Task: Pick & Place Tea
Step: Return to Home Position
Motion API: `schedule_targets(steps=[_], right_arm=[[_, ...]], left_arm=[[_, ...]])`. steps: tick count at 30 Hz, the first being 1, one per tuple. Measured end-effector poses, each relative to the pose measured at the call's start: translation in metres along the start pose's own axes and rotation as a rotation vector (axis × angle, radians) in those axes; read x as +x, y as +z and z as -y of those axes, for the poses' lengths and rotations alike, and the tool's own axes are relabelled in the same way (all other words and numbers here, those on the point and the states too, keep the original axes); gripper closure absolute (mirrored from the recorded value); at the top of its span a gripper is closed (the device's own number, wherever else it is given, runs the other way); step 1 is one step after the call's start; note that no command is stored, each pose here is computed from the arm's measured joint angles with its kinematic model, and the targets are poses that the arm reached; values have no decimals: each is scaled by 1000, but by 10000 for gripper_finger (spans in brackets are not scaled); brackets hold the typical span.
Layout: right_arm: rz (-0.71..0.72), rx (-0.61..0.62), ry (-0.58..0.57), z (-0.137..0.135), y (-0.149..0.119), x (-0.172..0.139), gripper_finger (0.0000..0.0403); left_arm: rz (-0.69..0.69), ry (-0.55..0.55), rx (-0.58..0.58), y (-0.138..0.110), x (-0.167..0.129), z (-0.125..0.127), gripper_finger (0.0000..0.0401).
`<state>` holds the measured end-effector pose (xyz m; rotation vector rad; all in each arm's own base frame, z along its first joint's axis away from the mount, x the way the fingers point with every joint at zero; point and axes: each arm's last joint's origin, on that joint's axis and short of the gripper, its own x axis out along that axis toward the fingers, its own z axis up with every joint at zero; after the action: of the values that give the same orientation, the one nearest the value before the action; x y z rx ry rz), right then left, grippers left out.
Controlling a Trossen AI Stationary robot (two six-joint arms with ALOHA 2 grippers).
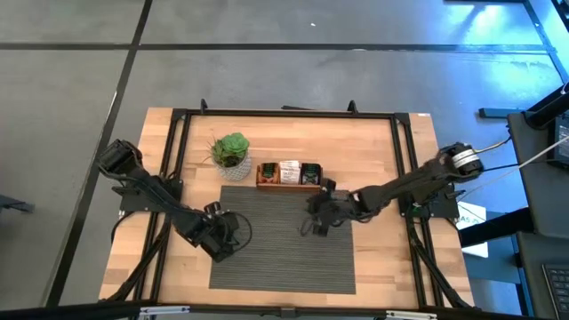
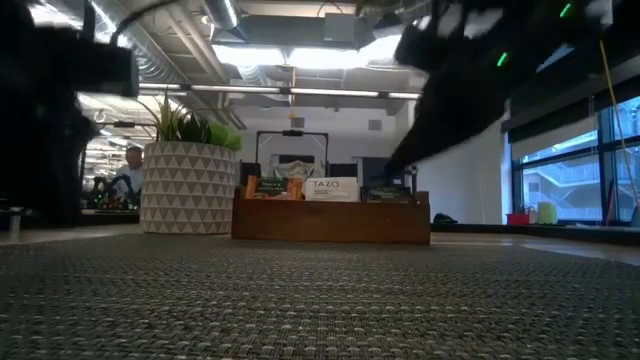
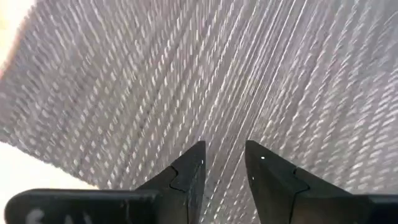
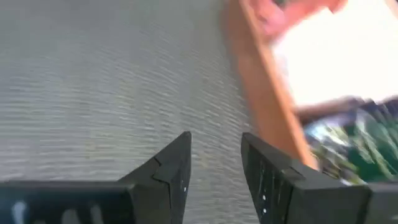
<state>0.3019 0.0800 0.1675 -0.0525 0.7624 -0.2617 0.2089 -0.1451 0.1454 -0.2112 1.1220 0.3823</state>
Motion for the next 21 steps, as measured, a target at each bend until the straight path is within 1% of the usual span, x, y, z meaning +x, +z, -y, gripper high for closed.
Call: schedule_targets(steps=[2,5,8,10,13,16,19,21], right_arm=[[20,-17,64,-6,3,-17,260],[36,-17,144,-6,-2,-44,260],[96,22,202,-2,-19,-64,260],[164,51,281,2,-31,-75,260],[249,115,400,11,-52,-83,260],[325,172,471,23,-75,-86,260],[409,197,505,34,-93,-90,260],[463,210,484,42,-102,-91,260]], left_arm=[[65,-21,-7,1,-12,-1,292],[230,-49,7,1,-38,-1,292],[474,-71,7,-8,-65,-8,292],[573,-84,-2,-17,-76,-20,292],[682,-150,-46,-28,-84,-36,292],[731,-244,-54,-32,-83,-47,292],[765,-340,-33,-32,-78,-57,292],[785,-424,5,-30,-76,-61,292]])
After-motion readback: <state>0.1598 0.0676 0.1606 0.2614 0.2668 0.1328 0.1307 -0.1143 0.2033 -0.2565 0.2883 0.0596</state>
